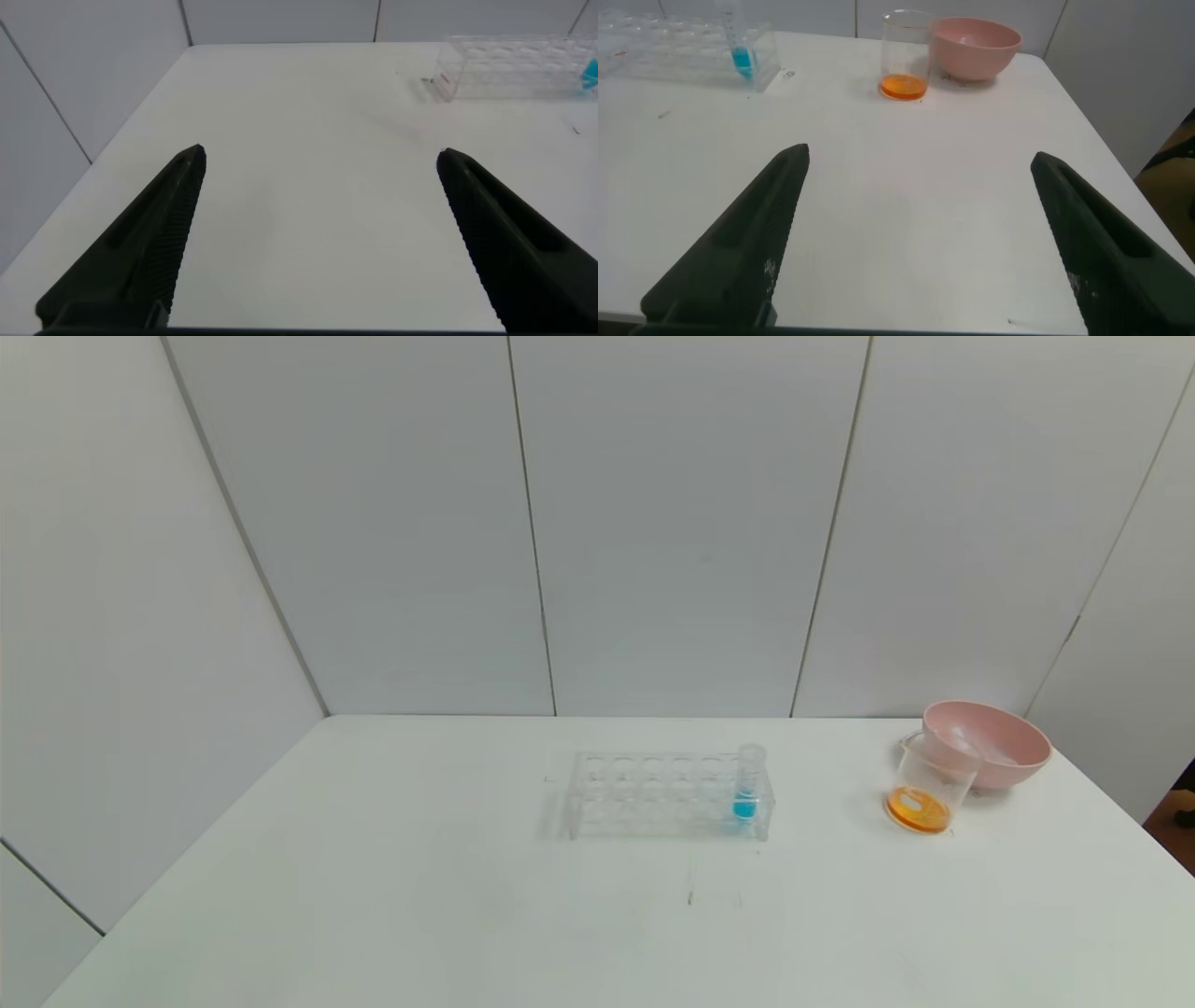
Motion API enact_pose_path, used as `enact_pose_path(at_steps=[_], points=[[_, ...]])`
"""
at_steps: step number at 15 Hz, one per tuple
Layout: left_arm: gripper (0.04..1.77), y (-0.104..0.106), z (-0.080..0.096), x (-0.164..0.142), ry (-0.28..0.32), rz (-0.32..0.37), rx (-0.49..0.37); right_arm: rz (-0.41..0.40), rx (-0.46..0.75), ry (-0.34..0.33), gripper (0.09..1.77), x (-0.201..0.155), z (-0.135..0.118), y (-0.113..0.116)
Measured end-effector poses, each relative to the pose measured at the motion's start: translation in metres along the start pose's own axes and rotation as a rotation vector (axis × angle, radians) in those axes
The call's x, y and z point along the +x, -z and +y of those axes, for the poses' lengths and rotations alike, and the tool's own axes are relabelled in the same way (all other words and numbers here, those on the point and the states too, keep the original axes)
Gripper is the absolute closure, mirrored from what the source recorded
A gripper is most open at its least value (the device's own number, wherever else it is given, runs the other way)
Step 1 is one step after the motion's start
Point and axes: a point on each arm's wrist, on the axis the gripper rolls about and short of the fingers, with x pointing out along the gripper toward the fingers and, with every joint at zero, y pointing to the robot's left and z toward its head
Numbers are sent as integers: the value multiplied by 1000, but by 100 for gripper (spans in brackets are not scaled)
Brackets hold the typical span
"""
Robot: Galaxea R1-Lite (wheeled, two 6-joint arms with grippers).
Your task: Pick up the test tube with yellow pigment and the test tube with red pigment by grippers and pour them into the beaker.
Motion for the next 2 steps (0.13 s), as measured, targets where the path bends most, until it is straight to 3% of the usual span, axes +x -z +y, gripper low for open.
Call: enact_pose_path(at_steps=[2], points=[[5, 0, 0, 0, 0, 0, 0, 0, -1, 0, 16, 0, 0, 1]])
